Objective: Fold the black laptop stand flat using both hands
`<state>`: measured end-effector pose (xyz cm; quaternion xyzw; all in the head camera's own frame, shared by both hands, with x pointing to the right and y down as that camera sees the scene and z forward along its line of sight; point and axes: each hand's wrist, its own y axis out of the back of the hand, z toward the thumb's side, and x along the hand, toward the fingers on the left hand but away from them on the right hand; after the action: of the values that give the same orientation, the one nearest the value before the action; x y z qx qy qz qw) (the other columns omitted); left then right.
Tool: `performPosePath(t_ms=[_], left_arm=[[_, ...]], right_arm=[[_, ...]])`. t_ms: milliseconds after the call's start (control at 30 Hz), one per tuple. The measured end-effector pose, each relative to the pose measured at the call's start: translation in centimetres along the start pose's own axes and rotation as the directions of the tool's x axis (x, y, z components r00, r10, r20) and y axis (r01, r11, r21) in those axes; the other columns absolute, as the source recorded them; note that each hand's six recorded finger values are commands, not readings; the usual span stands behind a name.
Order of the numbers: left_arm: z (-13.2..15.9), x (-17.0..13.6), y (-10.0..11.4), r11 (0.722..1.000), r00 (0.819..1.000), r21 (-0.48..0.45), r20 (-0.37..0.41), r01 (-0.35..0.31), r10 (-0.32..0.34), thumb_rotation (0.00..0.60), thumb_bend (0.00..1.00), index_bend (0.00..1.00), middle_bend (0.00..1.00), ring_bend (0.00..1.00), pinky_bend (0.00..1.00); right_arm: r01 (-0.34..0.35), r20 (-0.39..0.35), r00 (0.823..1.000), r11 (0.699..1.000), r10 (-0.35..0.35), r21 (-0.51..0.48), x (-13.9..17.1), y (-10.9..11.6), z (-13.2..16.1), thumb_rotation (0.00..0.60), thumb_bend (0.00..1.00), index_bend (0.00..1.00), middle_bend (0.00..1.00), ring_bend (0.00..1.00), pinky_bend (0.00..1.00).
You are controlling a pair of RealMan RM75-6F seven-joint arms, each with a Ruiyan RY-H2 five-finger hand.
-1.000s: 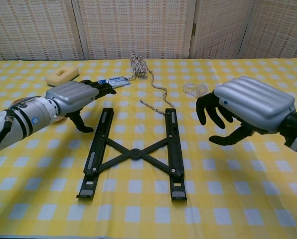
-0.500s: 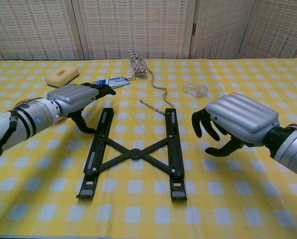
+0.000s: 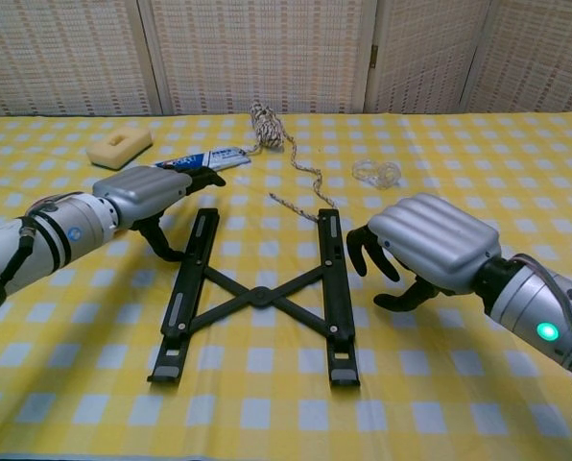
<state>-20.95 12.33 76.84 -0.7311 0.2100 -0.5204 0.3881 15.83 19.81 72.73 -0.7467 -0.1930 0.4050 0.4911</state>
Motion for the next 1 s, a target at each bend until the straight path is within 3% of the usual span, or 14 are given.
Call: performPosePath(t_ms=[1000], left_arm=[[0.2, -0.3, -0.5, 0.996, 1.0, -0.082, 0.003, 0.022, -0.021, 0.6, 0.24, 0.0, 0.0, 0.0, 0.0]], right_arm=[[0.057, -0.05, 0.997, 0.997, -0.054, 0.05, -1.6, -1.1, 2.0, 0.6, 0.27, 0.55, 0.72, 0.68, 0.61]])
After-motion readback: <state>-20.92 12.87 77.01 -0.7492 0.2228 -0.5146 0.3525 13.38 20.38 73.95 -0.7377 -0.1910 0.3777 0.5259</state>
